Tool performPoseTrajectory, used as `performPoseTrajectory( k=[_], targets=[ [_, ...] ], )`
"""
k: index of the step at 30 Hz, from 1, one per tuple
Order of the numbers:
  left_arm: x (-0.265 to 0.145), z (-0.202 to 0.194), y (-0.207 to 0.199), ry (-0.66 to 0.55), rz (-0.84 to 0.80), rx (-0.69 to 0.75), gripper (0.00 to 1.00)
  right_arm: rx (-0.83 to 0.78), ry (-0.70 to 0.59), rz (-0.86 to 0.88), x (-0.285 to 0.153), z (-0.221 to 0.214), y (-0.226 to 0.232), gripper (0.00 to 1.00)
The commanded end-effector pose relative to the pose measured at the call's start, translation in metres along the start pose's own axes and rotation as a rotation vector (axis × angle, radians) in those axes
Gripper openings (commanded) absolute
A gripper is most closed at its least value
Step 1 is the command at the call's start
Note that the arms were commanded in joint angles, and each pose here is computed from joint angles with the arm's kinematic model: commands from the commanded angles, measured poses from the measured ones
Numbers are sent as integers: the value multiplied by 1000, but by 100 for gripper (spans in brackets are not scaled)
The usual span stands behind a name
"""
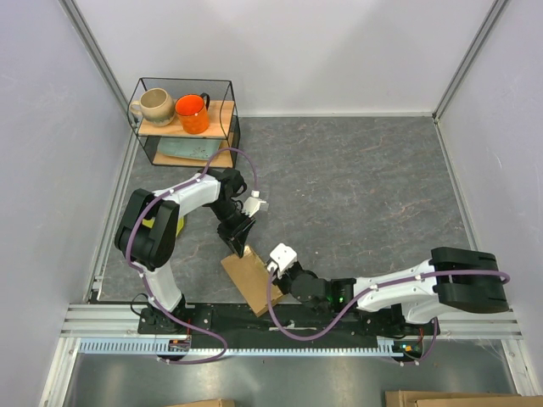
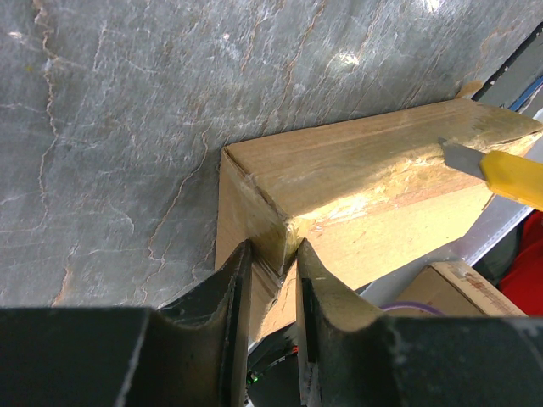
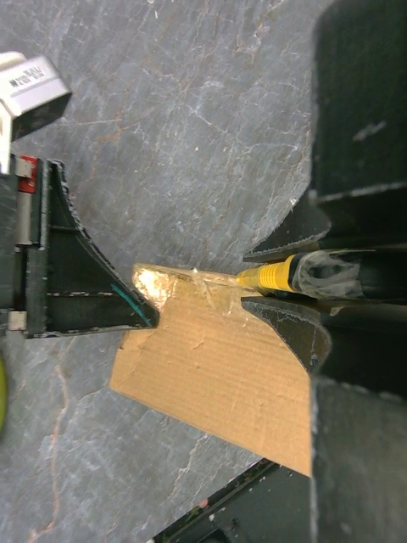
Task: Unpack the express box
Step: Cut the express box at the center of the board.
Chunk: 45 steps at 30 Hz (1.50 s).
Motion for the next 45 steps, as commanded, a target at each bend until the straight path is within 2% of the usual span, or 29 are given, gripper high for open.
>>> performPoseTrajectory(
  k=[1,17,26,45],
  targets=[
    [7,4,63,30,344,126,2,53,-88,40,-4,38,8,0],
    [8,3,63,32,338,124,2,55,-7,33,0,4,7,0],
    [8,4,63,30,338,125,2,50,1,17,-4,4,2,0],
    [7,4,63,30,339,125,2,23,105,19,-11,-18,-3,0]
  ],
)
Point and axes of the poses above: each gripper's point midway between its finger pads, its own x axis out along the fingers, its own y axis along the line the jaws close on, z = x × y, the point moved 6 cm from there along -x, back along the fingers, and after that the axes turned 7 degrees about x, right-handed, at the moved point
